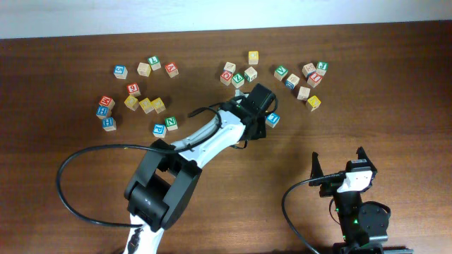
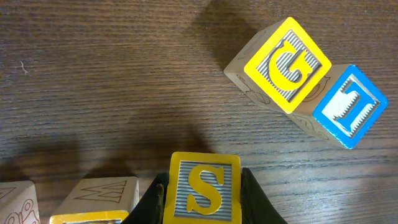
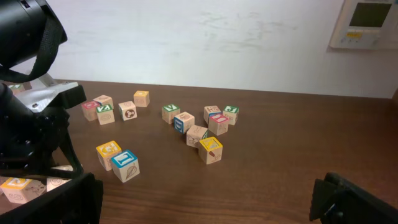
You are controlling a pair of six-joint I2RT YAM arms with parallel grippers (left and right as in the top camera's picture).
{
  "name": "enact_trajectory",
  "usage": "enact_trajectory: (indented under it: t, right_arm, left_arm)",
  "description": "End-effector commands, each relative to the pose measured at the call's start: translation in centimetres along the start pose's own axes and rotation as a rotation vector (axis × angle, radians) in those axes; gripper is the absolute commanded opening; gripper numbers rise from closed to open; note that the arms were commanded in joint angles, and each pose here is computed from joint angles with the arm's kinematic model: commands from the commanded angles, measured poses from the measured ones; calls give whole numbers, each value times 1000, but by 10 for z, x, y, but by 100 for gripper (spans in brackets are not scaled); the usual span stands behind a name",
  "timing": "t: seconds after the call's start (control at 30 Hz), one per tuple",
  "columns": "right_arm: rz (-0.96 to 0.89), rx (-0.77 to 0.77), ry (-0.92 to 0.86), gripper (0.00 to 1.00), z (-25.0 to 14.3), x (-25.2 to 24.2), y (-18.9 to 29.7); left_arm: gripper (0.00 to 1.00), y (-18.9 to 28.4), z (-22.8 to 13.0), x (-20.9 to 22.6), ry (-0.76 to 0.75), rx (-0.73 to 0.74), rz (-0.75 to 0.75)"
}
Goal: Spell out RSS
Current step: 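Lower the second S block right of the first S and release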
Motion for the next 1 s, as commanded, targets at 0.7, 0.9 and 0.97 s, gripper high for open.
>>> enact_trajectory:
  t: [0.7, 0.9, 0.97]
  right_arm:
    - [3, 8, -4, 98, -3, 1, 0]
    - [3, 8, -3, 98, -3, 1, 0]
    - [3, 8, -4, 98, -3, 1, 0]
  left_arm:
    - [45, 15, -5, -9, -21, 16, -68]
    - [45, 33, 3, -13, -26, -22, -92]
    - [45, 40, 6, -14, -25, -35, -101]
Point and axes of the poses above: each gripper's point midway between its finger pads, its own y axis back along the fingers, its own x axis along the line the jaws close on, z = x × y, the point moved 5 cm from there along y, back along the fingers, and after that the axes turned 6 degrees about -y, right-handed, at the moved point
